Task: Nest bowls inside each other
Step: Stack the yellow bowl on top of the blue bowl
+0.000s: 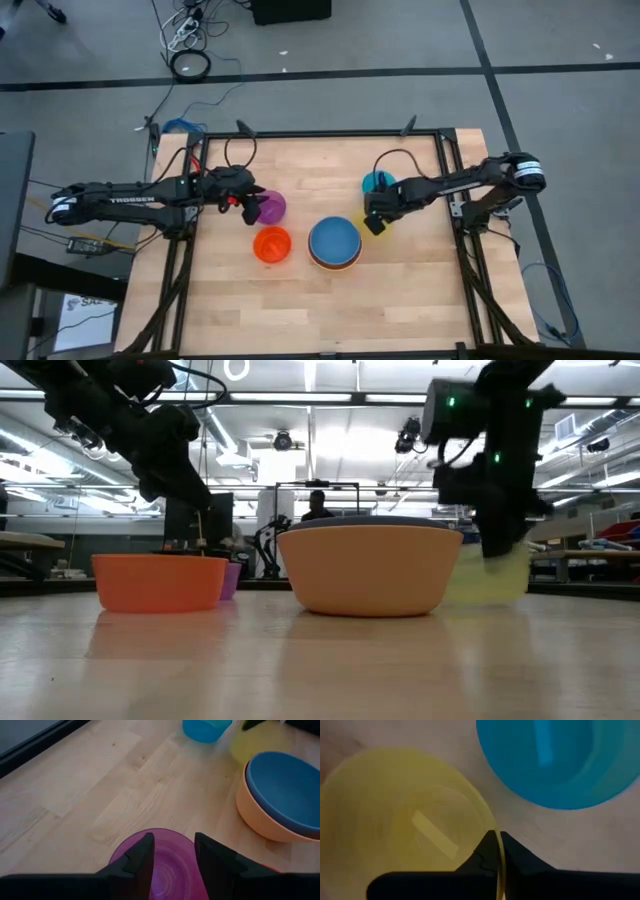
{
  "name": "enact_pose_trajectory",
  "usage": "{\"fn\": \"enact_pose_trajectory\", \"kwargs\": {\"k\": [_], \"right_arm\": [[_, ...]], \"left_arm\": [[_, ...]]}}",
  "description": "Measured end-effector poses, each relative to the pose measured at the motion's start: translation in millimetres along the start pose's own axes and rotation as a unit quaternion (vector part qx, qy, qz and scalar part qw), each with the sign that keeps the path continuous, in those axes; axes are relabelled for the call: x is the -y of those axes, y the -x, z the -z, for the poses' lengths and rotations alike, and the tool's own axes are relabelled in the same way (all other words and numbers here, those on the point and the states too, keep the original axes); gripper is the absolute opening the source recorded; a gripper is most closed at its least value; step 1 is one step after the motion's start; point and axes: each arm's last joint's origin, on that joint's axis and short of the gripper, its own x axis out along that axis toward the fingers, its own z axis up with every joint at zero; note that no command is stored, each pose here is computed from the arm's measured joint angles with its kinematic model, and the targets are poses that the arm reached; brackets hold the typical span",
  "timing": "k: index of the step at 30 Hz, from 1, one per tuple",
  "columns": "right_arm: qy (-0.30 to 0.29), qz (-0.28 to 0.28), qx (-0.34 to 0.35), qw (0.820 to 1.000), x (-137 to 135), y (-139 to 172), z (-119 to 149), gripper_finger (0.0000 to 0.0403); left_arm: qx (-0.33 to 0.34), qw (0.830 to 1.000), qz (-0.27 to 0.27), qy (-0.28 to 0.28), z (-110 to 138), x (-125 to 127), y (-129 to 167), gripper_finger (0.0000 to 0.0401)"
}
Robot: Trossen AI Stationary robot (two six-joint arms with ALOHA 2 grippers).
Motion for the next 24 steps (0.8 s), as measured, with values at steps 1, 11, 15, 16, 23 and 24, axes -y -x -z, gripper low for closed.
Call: {"fn": "enact_pose_trajectory", "kwargs": {"k": [1, 11, 15, 16, 23, 24], "right_arm": [[-0.004, -0.011, 0.011, 1.000, 1, 9, -2, 0.0001], [-0.005, -0.106, 0.109, 0.988, -2, 70, -5, 0.0000], [0.012, -0.172, 0.151, 0.973, -24, 71, -11, 0.0000], [0.020, -0.189, 0.156, 0.969, -31, 69, -12, 0.0000], [0.053, -0.219, 0.157, 0.962, -67, 37, -15, 0.0000], [0.057, -0.215, 0.153, 0.963, -70, 32, -14, 0.0000]], "left_arm": [[0.000, 1.000, 0.000, 0.000, 0, 0, 0, 0.0149], [0.033, 0.999, 0.010, 0.011, -6, 2, 0, 0.0149], [0.052, 0.998, 0.016, 0.014, -10, 3, 1, 0.0149], [0.055, 0.998, 0.017, 0.014, -11, 3, 1, 0.0149], [0.059, 0.998, 0.018, 0.014, -12, 3, 1, 0.0149], [0.060, 0.998, 0.018, 0.014, -12, 3, 1, 0.0149]]}}
